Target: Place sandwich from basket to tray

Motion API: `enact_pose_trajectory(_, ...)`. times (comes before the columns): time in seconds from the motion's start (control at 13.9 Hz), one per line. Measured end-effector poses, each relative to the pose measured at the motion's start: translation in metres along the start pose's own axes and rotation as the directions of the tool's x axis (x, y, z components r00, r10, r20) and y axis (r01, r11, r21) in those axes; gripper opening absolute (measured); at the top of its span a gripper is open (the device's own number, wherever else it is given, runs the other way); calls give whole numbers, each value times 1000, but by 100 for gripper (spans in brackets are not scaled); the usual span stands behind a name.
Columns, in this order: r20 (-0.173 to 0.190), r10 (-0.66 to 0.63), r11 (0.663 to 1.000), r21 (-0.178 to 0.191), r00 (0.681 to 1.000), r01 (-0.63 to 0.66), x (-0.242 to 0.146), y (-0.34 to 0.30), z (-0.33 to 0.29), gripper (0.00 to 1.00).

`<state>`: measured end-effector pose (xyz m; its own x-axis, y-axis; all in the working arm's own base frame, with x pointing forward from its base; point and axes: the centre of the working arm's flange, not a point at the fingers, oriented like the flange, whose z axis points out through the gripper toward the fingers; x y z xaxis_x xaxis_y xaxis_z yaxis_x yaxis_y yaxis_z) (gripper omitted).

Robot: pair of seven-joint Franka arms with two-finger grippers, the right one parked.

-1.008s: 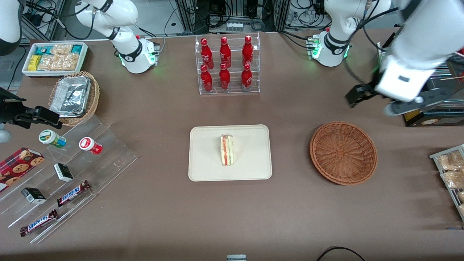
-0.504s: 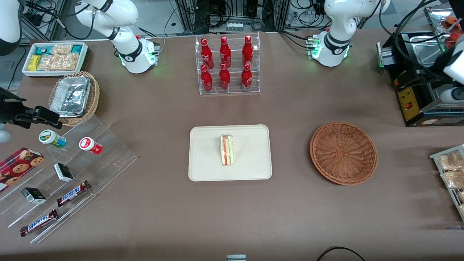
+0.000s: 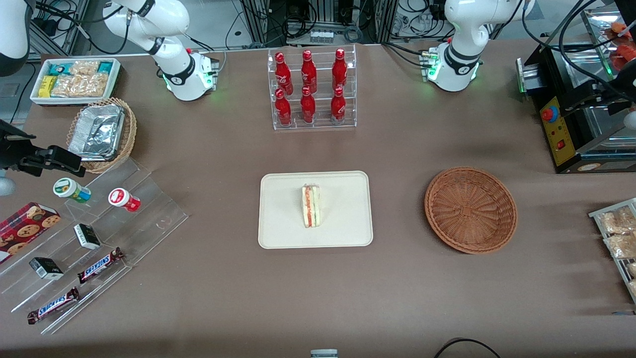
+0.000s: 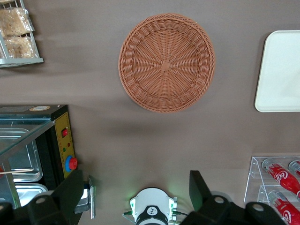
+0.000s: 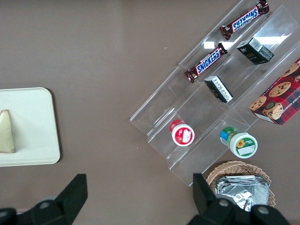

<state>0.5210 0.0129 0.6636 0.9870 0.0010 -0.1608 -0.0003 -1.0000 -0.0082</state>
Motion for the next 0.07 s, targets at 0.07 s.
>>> enact_pose_trajectory(0.07,0,2,1000,0,1000,-2,0,0,0,100)
